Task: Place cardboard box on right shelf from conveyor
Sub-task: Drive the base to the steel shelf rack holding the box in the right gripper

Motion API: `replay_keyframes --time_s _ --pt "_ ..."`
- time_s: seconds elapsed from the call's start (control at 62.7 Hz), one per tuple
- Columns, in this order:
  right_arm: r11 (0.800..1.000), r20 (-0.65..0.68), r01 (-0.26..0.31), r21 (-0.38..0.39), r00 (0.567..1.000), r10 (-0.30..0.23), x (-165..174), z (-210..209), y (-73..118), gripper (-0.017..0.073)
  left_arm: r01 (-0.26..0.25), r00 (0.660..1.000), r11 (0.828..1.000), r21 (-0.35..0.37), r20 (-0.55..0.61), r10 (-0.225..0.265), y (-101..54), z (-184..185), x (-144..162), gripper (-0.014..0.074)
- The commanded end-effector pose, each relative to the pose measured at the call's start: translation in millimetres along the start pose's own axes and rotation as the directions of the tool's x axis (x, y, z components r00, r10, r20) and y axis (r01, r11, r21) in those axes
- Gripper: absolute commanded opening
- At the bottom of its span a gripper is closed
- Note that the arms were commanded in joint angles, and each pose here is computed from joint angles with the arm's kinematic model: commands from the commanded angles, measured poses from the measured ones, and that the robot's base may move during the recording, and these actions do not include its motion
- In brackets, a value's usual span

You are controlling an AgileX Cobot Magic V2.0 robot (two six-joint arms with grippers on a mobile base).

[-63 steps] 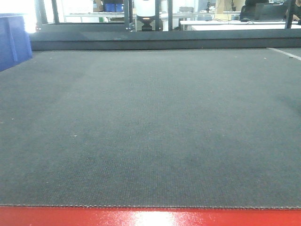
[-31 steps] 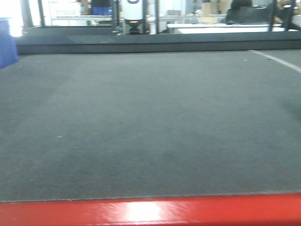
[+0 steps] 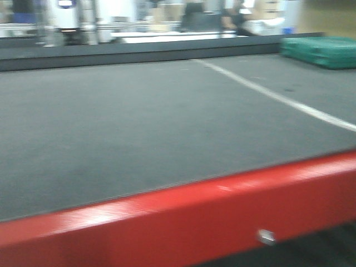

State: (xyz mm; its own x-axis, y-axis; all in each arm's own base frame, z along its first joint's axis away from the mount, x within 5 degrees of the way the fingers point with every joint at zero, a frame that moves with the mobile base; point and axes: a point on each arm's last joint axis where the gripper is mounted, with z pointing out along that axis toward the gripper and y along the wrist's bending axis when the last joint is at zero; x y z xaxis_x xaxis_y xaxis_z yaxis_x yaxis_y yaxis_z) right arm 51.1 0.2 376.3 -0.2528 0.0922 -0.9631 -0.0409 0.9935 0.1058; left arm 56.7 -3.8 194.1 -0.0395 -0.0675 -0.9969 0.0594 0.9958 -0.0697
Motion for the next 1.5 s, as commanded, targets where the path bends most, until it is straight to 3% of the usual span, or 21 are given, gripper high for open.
replay_keyframes --time_s 0.0,1.483 --pt "1.000 0.111 0.015 -0.010 0.994 -0.014 -15.7 -4.0 1.7 0.0230 0.009 0.995 1.000 0.008 0.103 -0.010 -0.4 -1.6 -9.6 -0.0119" --pt "1.000 0.111 0.015 -0.010 0.994 -0.014 -15.7 -4.0 1.7 0.0230 0.010 0.994 1.000 -0.018 0.105 -0.008 1.1 -1.6 -9.7 -0.0119"
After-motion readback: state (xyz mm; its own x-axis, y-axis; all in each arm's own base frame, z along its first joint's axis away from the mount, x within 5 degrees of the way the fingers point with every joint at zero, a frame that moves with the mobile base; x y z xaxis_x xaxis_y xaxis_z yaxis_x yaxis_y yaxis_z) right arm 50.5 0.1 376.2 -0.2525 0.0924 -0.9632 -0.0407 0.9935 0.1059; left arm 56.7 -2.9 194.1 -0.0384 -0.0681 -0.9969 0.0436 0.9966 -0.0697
